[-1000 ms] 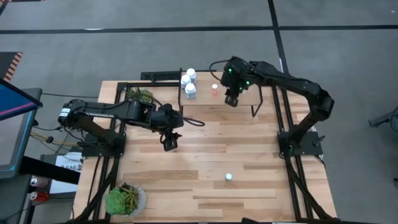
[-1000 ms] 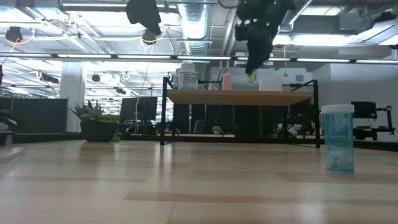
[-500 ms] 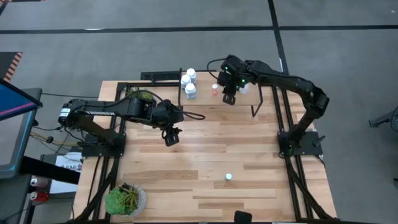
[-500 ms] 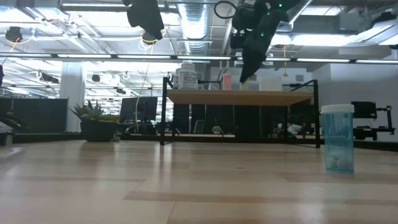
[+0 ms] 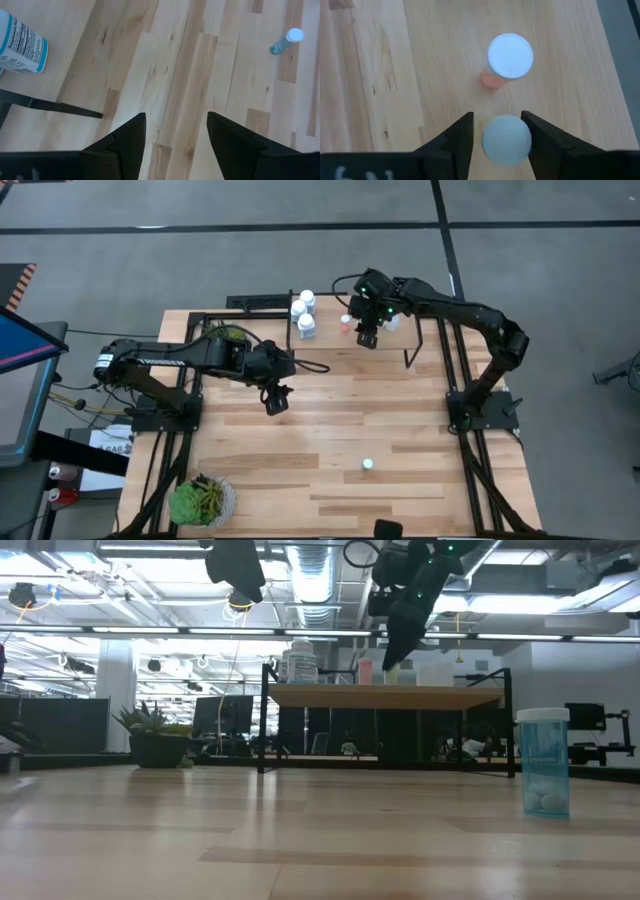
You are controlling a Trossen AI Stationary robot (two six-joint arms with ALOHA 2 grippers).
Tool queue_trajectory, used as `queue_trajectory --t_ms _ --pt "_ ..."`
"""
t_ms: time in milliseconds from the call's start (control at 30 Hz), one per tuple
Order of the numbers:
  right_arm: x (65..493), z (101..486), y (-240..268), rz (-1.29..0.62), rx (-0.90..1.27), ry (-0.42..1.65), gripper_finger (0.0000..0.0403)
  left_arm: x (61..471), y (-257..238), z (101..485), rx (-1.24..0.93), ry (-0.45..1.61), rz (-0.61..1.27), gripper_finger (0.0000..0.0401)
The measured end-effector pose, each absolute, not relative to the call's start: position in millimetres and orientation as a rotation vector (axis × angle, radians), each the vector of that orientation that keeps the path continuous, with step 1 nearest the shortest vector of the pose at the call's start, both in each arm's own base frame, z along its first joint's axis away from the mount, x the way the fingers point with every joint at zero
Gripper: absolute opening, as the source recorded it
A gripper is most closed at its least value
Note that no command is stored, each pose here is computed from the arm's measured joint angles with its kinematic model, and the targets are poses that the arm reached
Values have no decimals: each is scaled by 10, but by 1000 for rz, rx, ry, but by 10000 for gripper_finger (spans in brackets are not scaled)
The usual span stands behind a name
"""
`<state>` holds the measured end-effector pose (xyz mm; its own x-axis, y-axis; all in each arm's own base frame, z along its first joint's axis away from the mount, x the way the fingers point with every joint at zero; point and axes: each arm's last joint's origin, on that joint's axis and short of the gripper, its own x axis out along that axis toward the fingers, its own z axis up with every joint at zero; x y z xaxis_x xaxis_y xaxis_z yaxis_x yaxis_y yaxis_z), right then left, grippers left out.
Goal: Pick and place medicine bottles onto shelf by color
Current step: Put the yellow pill bottle on the shelf, then put the blue pill bottle on the shelf
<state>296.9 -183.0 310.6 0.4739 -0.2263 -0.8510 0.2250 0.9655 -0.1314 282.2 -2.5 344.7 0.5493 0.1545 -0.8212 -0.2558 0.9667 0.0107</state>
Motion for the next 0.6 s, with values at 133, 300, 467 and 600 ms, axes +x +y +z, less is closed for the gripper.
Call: queue_trajectory --t_ms 133,300,467,600 --pt "2980 3113 -1832 -278 -7 1029 200 2822 -25 3447 -115 959 243 196" --pt "2958 3170 -1826 -283 -9 1021 215 2822 -25 3447 -115 959 243 196" --pt "2956 3390 -1825 -293 -24 984 223 2822 -25 3447 -116 959 243 197" --pt "2920 3593 -1798 -298 -18 976 224 2822 -25 3447 -116 959 244 197"
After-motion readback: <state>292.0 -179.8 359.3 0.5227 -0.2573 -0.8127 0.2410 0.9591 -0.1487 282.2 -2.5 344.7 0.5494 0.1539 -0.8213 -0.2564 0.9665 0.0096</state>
